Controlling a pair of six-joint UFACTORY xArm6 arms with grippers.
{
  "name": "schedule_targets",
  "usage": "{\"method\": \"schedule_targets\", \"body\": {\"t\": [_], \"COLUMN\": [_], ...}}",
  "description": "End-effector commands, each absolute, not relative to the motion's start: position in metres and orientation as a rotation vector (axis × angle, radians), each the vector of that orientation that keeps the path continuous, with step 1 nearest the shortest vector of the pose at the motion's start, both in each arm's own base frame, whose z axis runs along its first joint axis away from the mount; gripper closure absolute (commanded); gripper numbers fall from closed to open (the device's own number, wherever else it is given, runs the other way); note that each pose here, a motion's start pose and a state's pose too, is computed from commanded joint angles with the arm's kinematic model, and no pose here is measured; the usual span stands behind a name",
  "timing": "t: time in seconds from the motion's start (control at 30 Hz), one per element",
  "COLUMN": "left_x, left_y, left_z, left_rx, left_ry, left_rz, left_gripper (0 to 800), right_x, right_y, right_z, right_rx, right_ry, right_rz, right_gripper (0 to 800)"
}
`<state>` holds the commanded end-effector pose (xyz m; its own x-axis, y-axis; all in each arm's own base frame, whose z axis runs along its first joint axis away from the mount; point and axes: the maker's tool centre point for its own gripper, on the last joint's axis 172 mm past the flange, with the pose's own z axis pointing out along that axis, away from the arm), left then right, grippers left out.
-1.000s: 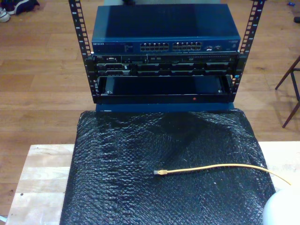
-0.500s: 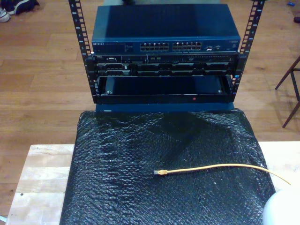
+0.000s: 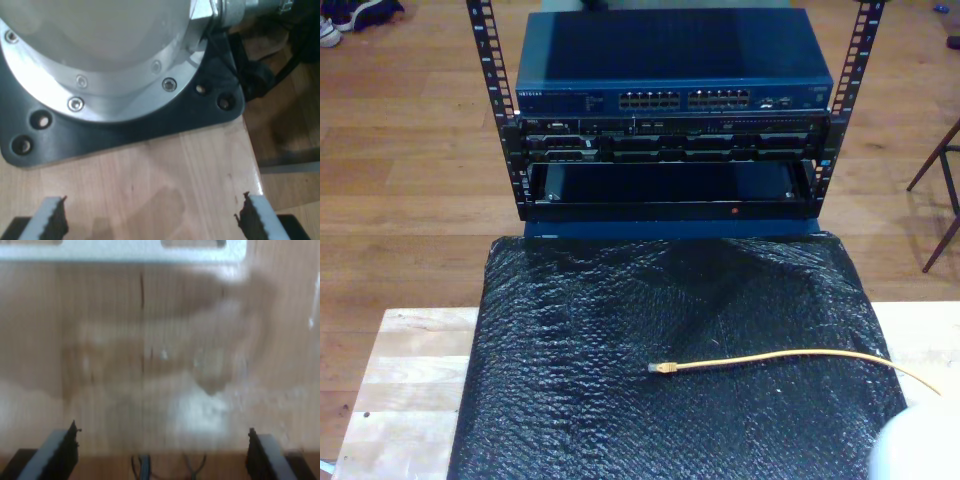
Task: Grab the cable and plug it in
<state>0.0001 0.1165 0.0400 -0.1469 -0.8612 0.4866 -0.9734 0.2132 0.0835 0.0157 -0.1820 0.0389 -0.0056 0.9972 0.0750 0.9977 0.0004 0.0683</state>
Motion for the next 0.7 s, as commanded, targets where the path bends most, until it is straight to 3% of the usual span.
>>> {"method": "schedule_targets", "body": {"t": [0.7], "left_x": [0.005], "left_y": [0.149], "left_z": [0.133], "left_rx": [1.687], "left_ry": [-1.985], "left_rz": [0.389], "left_gripper": [0], "right_x": [0.044], "right_y": [-0.210], "right_z": [0.173], "right_rx": [-2.286], "right_ry": [-2.080], "right_rz": [-0.280], "right_gripper": [0]}}
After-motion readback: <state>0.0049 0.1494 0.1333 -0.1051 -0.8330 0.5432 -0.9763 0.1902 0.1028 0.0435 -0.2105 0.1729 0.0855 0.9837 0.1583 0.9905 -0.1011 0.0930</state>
